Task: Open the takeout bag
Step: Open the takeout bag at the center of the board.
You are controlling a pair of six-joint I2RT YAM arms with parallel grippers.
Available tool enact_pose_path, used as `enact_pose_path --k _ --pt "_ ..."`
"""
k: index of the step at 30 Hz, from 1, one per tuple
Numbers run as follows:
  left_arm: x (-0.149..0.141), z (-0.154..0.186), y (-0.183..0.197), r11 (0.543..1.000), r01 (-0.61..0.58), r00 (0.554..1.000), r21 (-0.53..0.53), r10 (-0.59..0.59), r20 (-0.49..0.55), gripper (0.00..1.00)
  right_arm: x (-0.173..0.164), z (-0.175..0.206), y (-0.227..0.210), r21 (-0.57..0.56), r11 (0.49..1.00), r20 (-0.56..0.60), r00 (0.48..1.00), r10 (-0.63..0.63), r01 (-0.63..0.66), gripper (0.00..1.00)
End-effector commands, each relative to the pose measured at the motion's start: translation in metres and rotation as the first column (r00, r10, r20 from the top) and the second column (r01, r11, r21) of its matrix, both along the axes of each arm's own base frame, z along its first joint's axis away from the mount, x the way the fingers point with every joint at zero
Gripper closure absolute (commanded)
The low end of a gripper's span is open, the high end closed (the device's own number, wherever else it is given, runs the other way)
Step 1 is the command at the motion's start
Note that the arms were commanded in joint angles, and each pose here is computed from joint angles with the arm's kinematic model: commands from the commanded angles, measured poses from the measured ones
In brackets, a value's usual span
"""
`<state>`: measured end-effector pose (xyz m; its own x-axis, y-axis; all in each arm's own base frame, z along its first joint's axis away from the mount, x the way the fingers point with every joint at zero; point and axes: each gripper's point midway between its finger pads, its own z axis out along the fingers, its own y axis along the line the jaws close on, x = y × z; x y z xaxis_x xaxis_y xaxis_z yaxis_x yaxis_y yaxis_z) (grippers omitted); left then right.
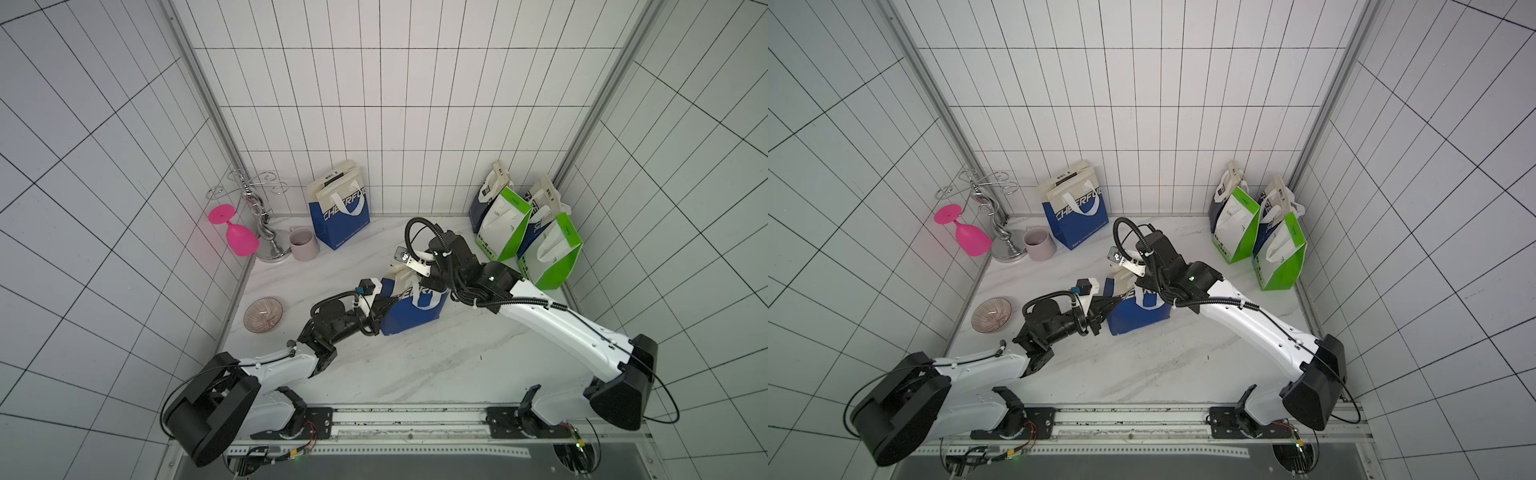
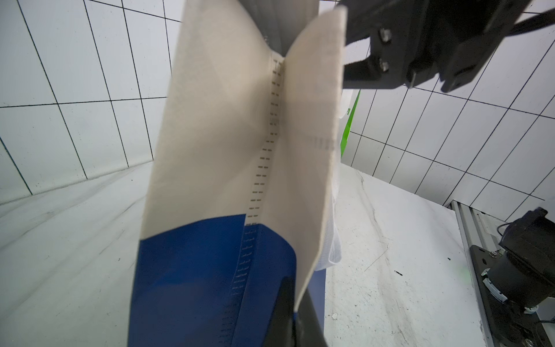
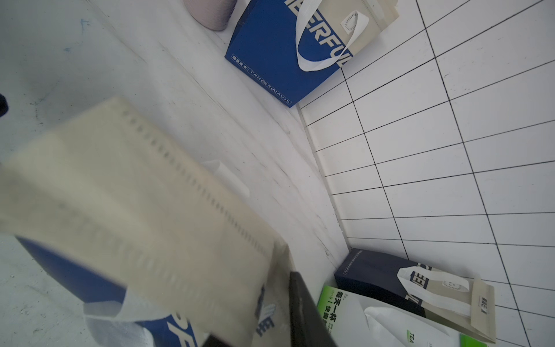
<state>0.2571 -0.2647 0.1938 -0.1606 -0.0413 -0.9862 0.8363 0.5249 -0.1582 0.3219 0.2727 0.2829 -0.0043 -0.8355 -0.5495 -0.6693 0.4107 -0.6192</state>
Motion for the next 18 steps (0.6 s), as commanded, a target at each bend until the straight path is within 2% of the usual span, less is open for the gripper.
enact_pose_path --k 1,8,11,13,18 --pt "-0.001 0.010 -0.003 1.000 0.013 0.999 -0.012 -0.013 0.036 1.00 -0.003 -0.011 -0.019 -0.013 0.998 -0.010 0.998 -0.057 0.057 0.74" --pt "-0.002 0.011 -0.002 1.000 0.013 0.999 -0.012 -0.012 0.036 1.00 -0.001 -0.016 -0.025 -0.029 0.996 0.002 0.996 -0.088 0.088 0.77" --pt "-0.002 0.011 -0.002 1.000 0.011 0.999 -0.013 -0.011 0.038 1.00 0.003 -0.014 -0.023 -0.035 0.995 0.010 0.996 -0.092 0.092 0.85" --pt "-0.001 0.012 -0.001 1.000 0.008 0.999 -0.013 -0.007 0.038 1.00 0.003 -0.012 -0.023 -0.037 0.995 0.007 0.996 -0.090 0.091 0.98" --pt "-0.001 0.013 -0.001 1.000 0.005 0.999 -0.014 -0.005 0.041 1.00 0.000 0.003 -0.023 -0.020 0.996 0.007 0.996 -0.086 0.086 1.00"
